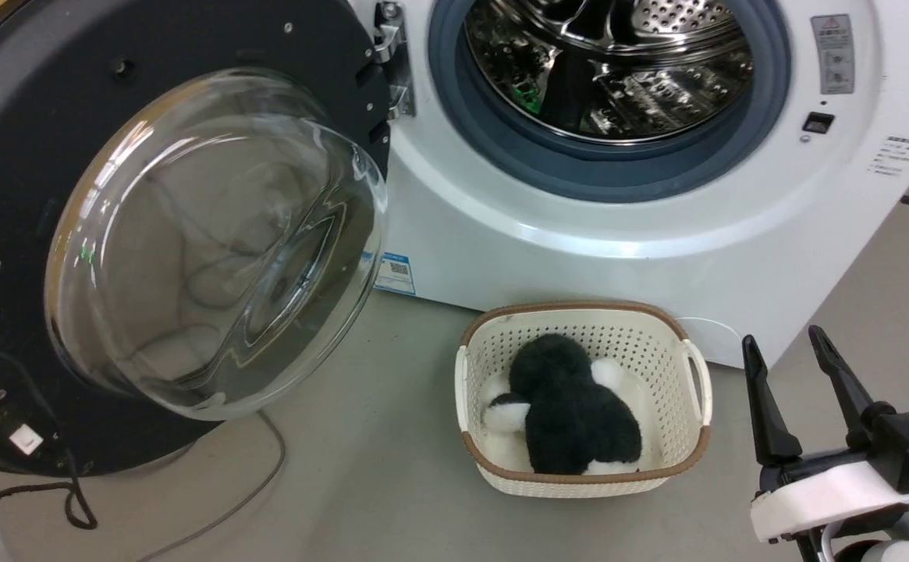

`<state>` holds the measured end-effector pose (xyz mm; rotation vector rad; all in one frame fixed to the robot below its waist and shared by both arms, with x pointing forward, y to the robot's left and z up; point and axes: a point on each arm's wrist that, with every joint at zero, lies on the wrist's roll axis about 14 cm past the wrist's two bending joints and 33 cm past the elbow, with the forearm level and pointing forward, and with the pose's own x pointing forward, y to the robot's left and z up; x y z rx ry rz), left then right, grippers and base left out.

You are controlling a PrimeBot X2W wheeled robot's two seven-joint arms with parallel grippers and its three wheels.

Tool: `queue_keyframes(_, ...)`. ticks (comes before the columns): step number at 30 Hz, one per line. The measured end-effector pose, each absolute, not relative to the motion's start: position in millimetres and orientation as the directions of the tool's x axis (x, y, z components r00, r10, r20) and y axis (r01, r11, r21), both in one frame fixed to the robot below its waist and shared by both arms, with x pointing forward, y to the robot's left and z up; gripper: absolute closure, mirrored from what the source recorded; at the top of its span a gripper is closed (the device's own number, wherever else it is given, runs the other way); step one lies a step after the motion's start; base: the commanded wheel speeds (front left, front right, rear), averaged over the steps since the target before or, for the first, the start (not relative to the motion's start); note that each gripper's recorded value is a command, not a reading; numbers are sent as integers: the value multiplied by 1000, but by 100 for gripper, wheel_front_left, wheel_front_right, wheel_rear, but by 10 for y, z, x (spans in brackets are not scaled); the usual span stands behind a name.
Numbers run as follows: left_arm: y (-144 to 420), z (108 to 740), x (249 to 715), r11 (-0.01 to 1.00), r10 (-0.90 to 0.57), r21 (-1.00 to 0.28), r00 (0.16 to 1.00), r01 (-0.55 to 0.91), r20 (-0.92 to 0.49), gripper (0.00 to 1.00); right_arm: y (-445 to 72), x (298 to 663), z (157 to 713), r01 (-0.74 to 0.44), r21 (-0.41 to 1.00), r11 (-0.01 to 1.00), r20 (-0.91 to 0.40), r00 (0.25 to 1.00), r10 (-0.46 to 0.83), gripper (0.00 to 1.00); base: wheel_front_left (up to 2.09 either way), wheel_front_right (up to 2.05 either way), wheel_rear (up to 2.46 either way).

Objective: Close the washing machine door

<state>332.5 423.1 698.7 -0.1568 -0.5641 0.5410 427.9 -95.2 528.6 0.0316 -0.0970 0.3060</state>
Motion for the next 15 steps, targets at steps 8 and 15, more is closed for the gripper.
queue_keyframes(8,4810,6496,3171,714,657,-486,722,-504,216,100,-862,4352,5256,-323,36,946,112,942,317,0,0,0,0)
queue_keyframes(15,4987,6113,3085,637,653,-558,757,-532,25,100,-815,4380,5247,-334,47,941,120,937,327,0,0,0,0)
